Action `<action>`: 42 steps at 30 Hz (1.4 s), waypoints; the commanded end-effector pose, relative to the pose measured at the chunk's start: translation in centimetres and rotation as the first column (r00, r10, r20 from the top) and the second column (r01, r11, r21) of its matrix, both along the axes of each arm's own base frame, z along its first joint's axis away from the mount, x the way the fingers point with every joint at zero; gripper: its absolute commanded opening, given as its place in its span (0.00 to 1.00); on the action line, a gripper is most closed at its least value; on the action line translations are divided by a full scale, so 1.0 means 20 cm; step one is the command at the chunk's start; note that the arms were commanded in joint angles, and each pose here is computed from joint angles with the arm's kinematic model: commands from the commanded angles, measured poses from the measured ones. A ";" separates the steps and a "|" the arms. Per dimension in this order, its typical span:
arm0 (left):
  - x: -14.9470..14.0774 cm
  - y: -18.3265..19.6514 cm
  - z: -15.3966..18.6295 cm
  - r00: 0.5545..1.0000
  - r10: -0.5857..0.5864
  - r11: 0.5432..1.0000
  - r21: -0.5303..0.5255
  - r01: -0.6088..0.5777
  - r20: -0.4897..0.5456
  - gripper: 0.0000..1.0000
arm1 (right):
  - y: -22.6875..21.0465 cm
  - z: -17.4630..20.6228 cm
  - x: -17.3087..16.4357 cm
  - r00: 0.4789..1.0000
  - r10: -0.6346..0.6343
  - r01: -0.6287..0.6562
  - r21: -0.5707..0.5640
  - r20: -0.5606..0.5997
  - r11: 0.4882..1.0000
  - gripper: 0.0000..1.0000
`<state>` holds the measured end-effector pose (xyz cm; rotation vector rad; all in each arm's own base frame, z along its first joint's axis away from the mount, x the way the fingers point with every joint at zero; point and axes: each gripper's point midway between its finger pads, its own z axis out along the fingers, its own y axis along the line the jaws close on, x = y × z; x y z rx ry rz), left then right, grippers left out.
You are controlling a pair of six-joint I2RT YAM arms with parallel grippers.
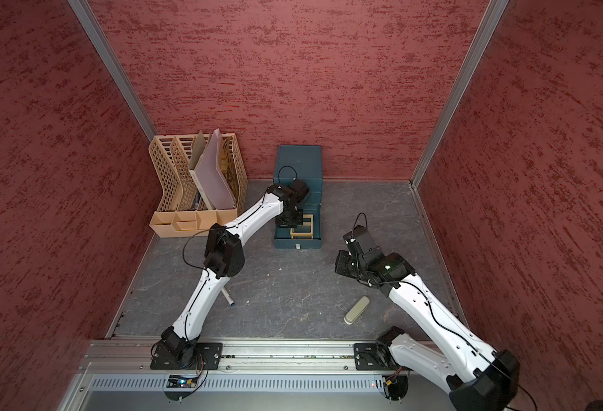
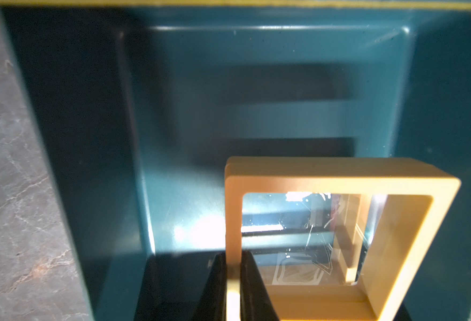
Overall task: Place the brooch boxes into the drawer by color
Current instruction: Place the brooch box in the drawer.
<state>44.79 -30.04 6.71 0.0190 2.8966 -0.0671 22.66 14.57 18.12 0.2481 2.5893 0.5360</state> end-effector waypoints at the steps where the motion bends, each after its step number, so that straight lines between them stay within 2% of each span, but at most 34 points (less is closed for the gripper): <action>1: -0.01 -0.02 -0.06 0.999 -0.027 0.999 0.017 0.027 -0.020 0.00 | 0.02 0.01 -0.01 1.000 0.009 -0.009 0.022 0.012 1.000 0.27; 27: -0.02 -0.01 -0.10 0.999 -0.030 0.999 0.044 0.031 -0.030 0.00 | 0.02 0.01 -0.01 1.000 0.009 -0.009 0.018 0.014 1.000 0.27; 28: -0.02 -0.01 -0.09 0.999 -0.029 0.999 0.043 0.030 -0.027 0.04 | 0.02 0.01 -0.01 1.000 0.010 -0.010 0.019 0.015 1.000 0.27; 31: -0.02 -0.01 -0.06 1.000 -0.026 0.999 0.038 0.027 -0.014 0.31 | 0.02 0.00 -0.01 1.000 0.011 -0.011 0.017 0.013 1.000 0.28; 33: -0.01 -0.01 -0.02 1.000 -0.023 0.999 0.031 0.023 0.003 0.43 | 0.02 0.00 0.00 1.000 0.012 -0.013 0.018 0.014 1.000 0.29; 36: 0.00 -0.02 0.08 0.999 -0.021 1.000 0.015 0.020 0.044 0.48 | 0.03 0.00 0.00 1.000 0.013 -0.013 0.020 0.012 1.000 0.29; 42: 0.01 -0.04 0.31 0.992 -0.002 0.999 -0.034 0.006 0.129 0.51 | 0.03 0.01 0.00 1.000 0.012 -0.013 0.025 0.012 1.000 0.30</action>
